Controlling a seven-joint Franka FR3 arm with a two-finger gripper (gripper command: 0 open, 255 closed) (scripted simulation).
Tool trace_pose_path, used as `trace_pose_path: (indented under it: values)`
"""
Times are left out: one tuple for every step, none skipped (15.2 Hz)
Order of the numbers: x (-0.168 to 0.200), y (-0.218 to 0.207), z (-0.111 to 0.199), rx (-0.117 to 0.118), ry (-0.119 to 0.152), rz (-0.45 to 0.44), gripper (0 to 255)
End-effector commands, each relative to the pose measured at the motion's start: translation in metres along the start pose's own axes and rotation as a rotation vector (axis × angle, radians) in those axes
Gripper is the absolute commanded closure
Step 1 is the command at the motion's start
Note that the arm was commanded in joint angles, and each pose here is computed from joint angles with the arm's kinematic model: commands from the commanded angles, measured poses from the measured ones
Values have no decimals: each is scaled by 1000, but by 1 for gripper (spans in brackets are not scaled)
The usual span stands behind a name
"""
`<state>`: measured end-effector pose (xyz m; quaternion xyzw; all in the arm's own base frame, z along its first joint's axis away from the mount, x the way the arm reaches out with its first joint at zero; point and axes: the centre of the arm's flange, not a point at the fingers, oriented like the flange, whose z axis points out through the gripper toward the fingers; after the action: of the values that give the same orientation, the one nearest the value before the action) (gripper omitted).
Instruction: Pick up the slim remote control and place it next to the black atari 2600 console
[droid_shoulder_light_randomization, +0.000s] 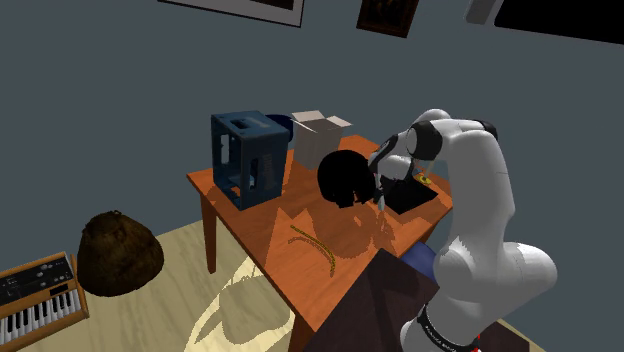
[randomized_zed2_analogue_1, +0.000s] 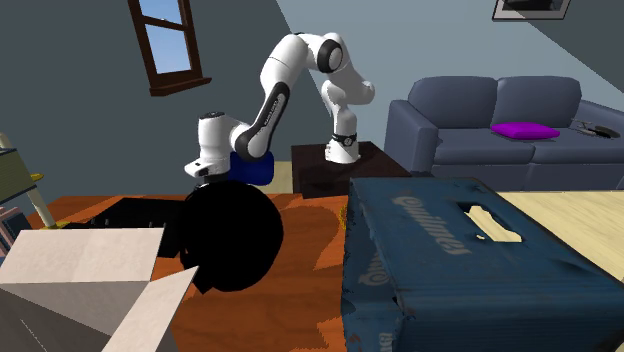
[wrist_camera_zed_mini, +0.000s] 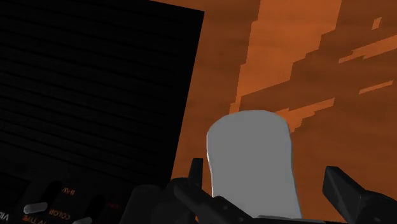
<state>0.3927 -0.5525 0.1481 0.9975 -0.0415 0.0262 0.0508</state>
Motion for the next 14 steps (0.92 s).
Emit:
trace_pose_path:
  values:
    - [0,-24,22,114,-63,-14,0]
    - [0,-19,30,117,-64,-15,0]
    - [1,-18,17,117,-64,-15,0]
    - [2,-16,4,117,-64,-15,0]
    - [3,-15,-9,117,-64,-15,0]
    - [3,-13,-19,117,-64,-15,0]
    - [3,-13,-19,117,-64,-15,0]
    - [3,-14,-19,117,-64,-15,0]
    - [3,-13,-19,117,-64,-15,0]
    - [3,-13,-19,117,-64,-15,0]
    - [3,-13,-19,117,-64,-15,0]
    - [3,-13,-19,117,-64,-15,0]
    - [3,-13,-19,117,-64,-15,0]
    - [3,-13,-19,117,-64,-15,0]
